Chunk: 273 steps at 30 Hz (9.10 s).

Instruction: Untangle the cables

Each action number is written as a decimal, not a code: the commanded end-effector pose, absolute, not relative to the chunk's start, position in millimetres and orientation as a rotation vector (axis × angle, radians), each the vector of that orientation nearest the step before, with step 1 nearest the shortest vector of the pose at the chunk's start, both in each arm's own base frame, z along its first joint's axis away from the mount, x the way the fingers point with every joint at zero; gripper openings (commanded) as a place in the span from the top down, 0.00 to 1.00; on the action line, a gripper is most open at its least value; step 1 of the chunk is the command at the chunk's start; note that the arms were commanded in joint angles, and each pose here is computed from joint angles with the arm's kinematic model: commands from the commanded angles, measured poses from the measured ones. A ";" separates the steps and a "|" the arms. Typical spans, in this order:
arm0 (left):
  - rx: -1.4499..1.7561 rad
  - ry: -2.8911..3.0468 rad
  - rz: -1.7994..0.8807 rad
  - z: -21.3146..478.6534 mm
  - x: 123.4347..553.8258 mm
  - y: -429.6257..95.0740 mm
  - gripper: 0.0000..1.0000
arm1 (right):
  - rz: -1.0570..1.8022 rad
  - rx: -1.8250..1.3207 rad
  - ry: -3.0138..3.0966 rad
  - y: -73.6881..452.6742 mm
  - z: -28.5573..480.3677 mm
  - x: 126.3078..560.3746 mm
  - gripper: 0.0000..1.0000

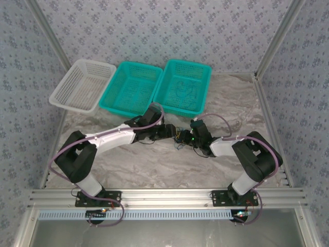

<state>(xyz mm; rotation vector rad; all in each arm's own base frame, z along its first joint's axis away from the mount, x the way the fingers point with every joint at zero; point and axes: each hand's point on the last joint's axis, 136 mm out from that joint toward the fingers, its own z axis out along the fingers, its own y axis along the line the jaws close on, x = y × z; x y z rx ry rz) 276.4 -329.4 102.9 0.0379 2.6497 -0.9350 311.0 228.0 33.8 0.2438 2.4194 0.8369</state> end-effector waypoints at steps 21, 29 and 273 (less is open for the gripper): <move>0.205 2.775 -0.997 79.1 260.0 -355.3 0.48 | 0.863 0.300 2.404 232.8 38.2 320.1 0.86; 0.181 2.812 -0.948 69.8 261.3 -352.7 0.56 | 0.859 0.304 2.406 232.7 37.2 319.1 0.86; -0.434 1.787 -0.643 416.8 334.8 -79.6 1.00 | 0.286 0.461 2.225 52.3 125.9 288.4 0.00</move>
